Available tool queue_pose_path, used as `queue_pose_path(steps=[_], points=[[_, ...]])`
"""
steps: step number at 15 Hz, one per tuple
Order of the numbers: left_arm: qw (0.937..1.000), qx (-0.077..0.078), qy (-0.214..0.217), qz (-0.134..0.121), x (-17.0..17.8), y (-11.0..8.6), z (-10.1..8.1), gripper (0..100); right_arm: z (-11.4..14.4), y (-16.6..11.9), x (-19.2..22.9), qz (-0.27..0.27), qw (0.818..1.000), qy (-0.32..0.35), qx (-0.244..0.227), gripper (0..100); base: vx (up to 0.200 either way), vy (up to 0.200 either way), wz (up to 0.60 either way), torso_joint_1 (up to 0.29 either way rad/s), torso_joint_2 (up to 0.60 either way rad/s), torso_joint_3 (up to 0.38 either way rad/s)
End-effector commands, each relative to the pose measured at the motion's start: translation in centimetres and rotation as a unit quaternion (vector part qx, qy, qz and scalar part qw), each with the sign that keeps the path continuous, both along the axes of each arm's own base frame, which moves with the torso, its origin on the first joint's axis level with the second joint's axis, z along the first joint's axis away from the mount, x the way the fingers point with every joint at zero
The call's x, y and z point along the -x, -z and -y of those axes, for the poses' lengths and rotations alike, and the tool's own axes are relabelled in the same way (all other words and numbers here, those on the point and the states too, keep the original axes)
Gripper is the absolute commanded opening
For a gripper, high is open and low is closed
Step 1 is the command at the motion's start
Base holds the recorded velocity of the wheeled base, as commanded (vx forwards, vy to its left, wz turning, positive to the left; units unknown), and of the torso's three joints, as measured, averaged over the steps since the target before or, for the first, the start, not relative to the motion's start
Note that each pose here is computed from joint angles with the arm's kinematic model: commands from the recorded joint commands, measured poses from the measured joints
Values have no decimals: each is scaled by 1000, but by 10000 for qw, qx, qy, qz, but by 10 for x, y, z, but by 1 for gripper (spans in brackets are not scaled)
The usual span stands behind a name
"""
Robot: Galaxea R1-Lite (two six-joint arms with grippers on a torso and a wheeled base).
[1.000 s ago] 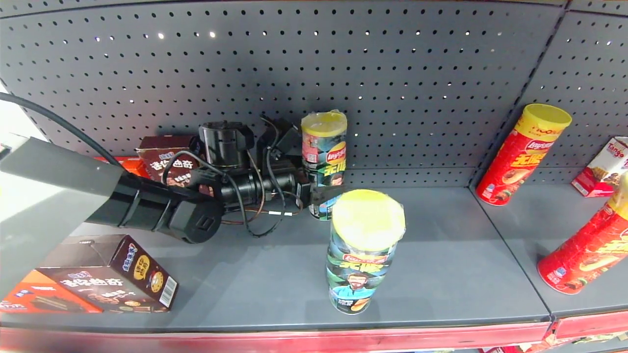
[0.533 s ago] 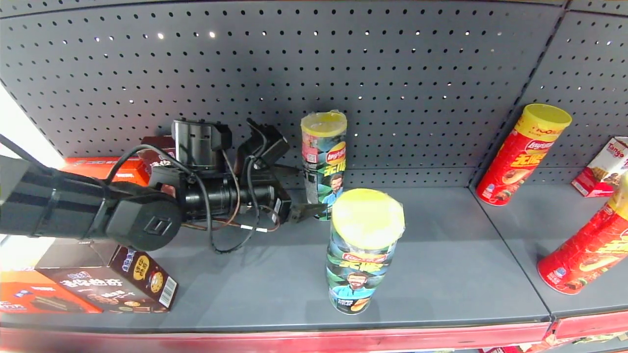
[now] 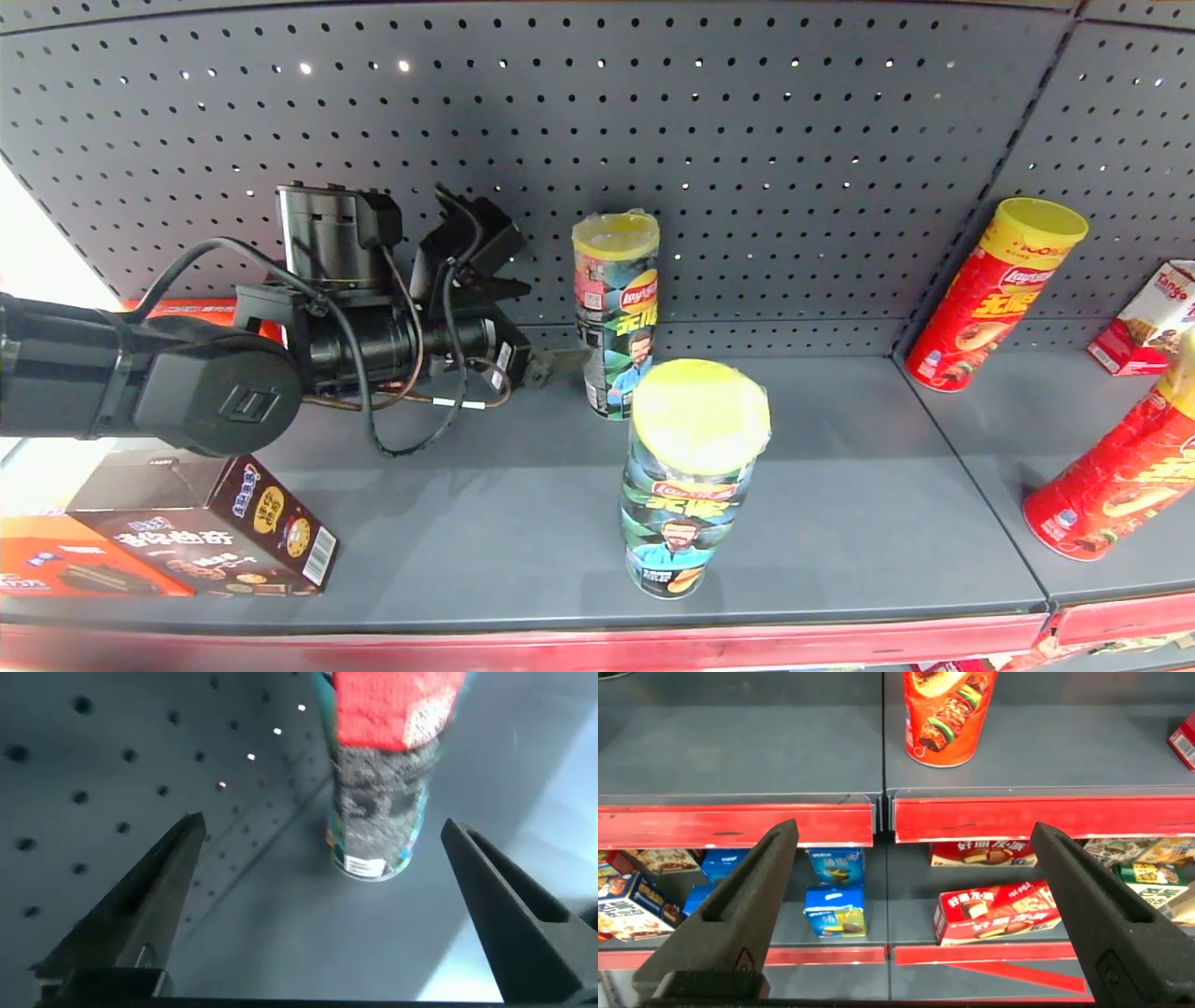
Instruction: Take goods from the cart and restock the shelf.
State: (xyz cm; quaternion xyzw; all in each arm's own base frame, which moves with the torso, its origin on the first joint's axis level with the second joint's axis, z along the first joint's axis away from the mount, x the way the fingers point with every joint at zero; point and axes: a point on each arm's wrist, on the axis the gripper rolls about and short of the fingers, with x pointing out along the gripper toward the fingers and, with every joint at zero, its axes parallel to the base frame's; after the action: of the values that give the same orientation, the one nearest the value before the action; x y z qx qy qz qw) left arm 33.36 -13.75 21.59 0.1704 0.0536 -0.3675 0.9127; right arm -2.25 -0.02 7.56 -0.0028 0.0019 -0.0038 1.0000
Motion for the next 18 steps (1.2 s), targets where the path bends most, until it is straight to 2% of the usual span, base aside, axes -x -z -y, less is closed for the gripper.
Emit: queue_pose_path(steps=[1, 6, 18], points=[[9998, -16, -178, 13, -4, 1, 6, 100, 0, 0, 0, -12, 10000, 0, 3, 100, 0, 0, 0, 0, 0, 0], [9982, -88, -587, 86, -11, 0, 3, 100, 0, 0, 0, -12, 10000, 0, 3, 100, 0, 0, 0, 0, 0, 0], [9932, -188, -1136, 196, -27, 2, 5, 100, 0, 0, 0, -12, 10000, 0, 3, 100, 0, 0, 0, 0, 0, 0]])
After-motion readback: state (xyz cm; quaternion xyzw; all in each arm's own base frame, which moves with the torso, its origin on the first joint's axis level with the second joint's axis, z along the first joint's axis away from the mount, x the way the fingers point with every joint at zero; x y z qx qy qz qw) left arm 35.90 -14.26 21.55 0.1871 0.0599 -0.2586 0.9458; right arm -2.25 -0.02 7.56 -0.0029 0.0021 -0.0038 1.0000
